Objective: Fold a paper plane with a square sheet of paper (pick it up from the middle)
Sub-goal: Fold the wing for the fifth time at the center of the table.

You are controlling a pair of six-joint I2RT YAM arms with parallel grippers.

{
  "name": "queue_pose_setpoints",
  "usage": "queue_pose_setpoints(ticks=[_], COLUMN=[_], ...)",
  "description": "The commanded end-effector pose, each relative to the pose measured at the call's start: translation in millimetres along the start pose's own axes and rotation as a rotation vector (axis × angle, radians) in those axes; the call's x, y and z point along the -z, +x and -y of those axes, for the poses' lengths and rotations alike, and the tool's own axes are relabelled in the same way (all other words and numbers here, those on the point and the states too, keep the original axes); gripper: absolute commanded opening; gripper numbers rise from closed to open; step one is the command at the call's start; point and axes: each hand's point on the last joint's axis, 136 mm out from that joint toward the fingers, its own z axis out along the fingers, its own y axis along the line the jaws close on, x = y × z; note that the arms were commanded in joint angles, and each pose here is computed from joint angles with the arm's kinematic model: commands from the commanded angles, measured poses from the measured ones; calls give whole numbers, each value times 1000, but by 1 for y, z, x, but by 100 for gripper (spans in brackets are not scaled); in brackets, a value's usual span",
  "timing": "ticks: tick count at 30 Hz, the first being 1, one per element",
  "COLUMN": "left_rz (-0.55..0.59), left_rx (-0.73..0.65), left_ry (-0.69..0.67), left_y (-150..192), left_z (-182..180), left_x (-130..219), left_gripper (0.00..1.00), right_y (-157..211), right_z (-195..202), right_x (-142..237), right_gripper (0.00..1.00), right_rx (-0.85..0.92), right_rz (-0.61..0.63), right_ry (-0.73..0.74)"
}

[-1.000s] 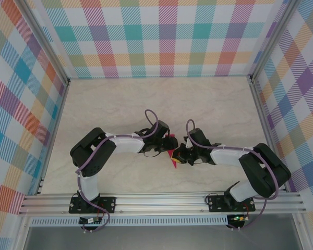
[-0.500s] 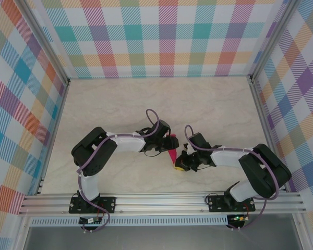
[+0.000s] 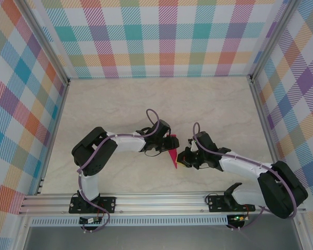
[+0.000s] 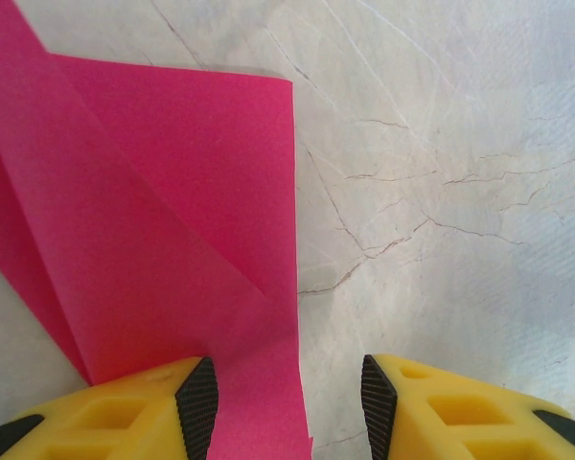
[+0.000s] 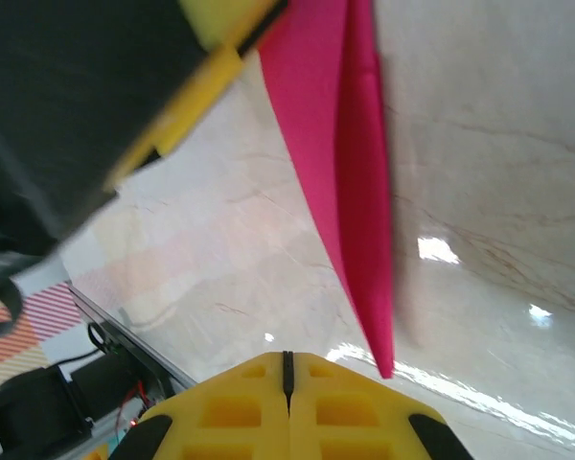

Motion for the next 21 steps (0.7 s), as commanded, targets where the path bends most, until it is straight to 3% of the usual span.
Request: queue_pose_setpoints(ticks=[1,9,15,21], left_rz=[-131,-129,-133,-115], left_rx=[41,41,38,16], left_ry=[-177,-171,-169,-131], left_y=[41,40,42,35], left_z=[-58,-57,-56,-43], left_x=[-16,-14,-12,-8], left_gripper=[48,48,48,49], right_y=[-15,-28,-23,1], right_z=[-16,-15,7,59], right_x=[-5,-35,-41,-50], right_gripper=[2,0,0,0], right_rx=[-31,-106,-108,-158], right_rz=[38,18,-10,-100], right_ry=[-25,-60,36,189])
